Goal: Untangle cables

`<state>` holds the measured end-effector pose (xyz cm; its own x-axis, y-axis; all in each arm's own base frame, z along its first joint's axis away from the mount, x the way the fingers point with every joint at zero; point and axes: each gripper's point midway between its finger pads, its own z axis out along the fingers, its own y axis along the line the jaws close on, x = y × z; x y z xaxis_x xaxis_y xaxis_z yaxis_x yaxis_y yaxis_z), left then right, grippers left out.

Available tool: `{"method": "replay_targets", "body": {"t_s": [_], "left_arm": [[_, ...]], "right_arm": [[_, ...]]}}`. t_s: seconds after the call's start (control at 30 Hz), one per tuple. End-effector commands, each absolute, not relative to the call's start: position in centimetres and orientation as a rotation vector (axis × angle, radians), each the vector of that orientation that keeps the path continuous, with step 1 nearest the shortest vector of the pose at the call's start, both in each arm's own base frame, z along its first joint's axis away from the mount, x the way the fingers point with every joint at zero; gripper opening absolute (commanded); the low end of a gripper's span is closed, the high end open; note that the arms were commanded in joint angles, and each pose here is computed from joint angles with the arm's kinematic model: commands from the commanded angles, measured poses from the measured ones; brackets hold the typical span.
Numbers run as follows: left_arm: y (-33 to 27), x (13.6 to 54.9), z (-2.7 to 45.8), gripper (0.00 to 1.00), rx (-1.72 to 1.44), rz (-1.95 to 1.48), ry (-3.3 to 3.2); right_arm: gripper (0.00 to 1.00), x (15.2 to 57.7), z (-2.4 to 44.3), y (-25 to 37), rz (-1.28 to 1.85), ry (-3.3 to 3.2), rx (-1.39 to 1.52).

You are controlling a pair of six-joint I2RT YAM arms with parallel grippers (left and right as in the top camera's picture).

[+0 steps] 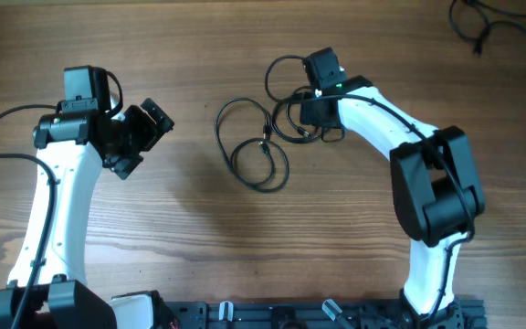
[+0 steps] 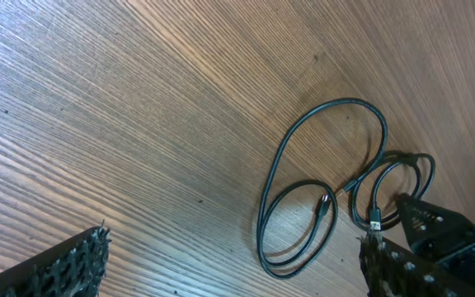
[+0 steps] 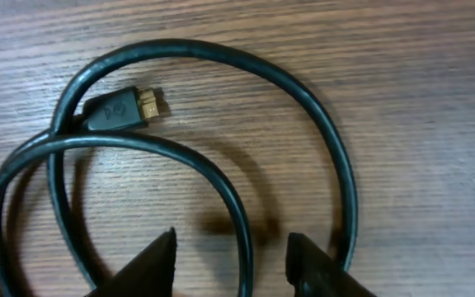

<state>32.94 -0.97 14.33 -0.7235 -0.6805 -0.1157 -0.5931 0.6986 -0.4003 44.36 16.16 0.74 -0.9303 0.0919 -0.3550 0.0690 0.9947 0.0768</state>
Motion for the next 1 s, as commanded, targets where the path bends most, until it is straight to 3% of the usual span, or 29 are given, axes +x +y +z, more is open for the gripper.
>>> {"method": "replay_targets", "body": {"t_s": [0.0,0.07,0.17,0.27,0.4,0.53,0.6,0.73,0.97], "left_arm": [[-0.7,32.9,13.9,1.0,-0.999,-0.473,2.666],[-0.7,32.9,13.9,1.0,-0.999,-0.474,2.667],[-0.7,32.9,13.9,1.0,-1.0,-0.473,2.667],[-0.7,32.9,13.9,1.0,-0.999,-0.473,2.667],[-0.7,32.9,13.9,1.0,-0.999,-0.473,2.667],[-0.9,32.9,13.9,1.0,-0.995,-0.491,2.669],[-3.0,33.1,14.7,1.0,-0.86,-0.658,2.694],[-9.5,32.4,19.1,1.0,-0.307,-1.23,2.601],[-13.0,31.4,20.0,1.0,-0.122,-1.329,2.596]], "right_arm": [[0.41,44.6,-0.8,15.7,0.049,2.78,0.082],[0.36,44.4,-1.7,15.6,0.039,2.798,0.08],[0.04,44.2,-2.1,15.6,0.031,2.811,0.081],[0.04,45.7,1.5,16.1,0.067,2.747,0.084],[0.04,47.4,13.8,15.7,0.182,2.505,0.121],[0.04,44.6,25.1,17.0,0.429,2.311,0.096],[0.04,42.6,28.2,18.8,0.649,2.279,0.109],[0.04,40.9,28.1,20.7,0.812,2.329,0.131],[0.04,37.4,27.0,25.0,0.866,2.421,0.002]]}}
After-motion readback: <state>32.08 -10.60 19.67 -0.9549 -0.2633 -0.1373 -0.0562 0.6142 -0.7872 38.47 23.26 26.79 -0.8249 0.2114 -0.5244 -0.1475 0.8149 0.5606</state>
